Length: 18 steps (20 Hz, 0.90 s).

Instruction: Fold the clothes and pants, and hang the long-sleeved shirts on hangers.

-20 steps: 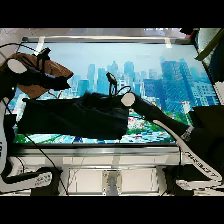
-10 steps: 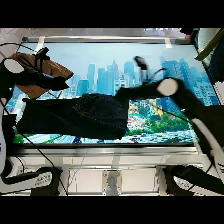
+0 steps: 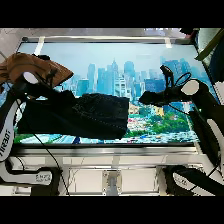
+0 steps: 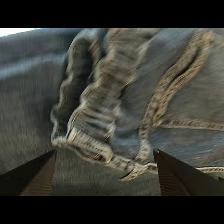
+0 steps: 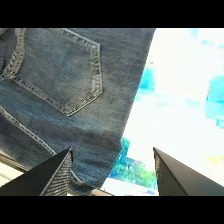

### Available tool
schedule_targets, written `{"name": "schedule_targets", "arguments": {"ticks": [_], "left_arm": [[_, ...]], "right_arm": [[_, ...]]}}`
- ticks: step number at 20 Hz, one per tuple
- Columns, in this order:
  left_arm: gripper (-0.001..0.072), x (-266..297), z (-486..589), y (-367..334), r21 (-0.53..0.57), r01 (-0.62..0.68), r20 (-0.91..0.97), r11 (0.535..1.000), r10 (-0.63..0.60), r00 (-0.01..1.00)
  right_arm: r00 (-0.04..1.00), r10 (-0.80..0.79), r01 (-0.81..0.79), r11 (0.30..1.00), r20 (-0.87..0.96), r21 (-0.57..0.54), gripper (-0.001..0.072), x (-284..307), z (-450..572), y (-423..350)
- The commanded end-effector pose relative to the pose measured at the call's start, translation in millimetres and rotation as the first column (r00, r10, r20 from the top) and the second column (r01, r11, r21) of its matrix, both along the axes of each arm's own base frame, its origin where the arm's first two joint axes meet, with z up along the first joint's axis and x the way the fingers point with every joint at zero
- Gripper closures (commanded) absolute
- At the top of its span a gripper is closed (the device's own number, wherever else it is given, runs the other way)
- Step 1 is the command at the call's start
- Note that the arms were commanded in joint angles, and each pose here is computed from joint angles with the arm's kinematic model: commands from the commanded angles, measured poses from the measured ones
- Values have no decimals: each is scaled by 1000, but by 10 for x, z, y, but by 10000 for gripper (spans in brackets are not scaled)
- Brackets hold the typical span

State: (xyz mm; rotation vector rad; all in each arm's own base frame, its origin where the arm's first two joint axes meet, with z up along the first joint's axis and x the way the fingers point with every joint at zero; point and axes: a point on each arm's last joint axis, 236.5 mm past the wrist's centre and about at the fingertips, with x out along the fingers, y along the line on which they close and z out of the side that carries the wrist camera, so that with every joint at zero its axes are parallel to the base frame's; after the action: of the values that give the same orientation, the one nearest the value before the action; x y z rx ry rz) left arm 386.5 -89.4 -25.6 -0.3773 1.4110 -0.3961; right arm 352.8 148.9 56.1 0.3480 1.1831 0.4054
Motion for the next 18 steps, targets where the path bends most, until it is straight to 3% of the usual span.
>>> {"name": "schedule_targets", "arguments": {"ticks": [1,6,8,9,10,11,18], "left_arm": [[0,-169,-363,-77,-34,-68,-88,997,65,994],[1,6,-432,-326,-138,-178,-85,974,167,982],[8,-17,-491,-408,-140,-165,-98,976,152,983],[136,-62,-511,-454,-142,-151,-115,978,135,984],[376,-85,-514,-485,-143,-141,-120,980,125,985],[681,-102,-501,-505,-146,-134,-122,980,116,986],[686,-415,79,-414,-178,-16,-86,984,1,996]], "right_arm": [[999,-7,7,1000,38,-1,145,78,17,-39],[999,-12,12,1000,48,-1,146,104,27,-43],[999,-12,12,1000,47,2,146,100,28,-37],[999,-12,12,1000,46,2,146,101,29,-37],[999,-12,12,1000,46,2,147,101,29,-37],[999,-13,13,1000,46,3,147,101,29,-37],[999,-6,6,1000,38,-11,148,77,8,-58]]}}
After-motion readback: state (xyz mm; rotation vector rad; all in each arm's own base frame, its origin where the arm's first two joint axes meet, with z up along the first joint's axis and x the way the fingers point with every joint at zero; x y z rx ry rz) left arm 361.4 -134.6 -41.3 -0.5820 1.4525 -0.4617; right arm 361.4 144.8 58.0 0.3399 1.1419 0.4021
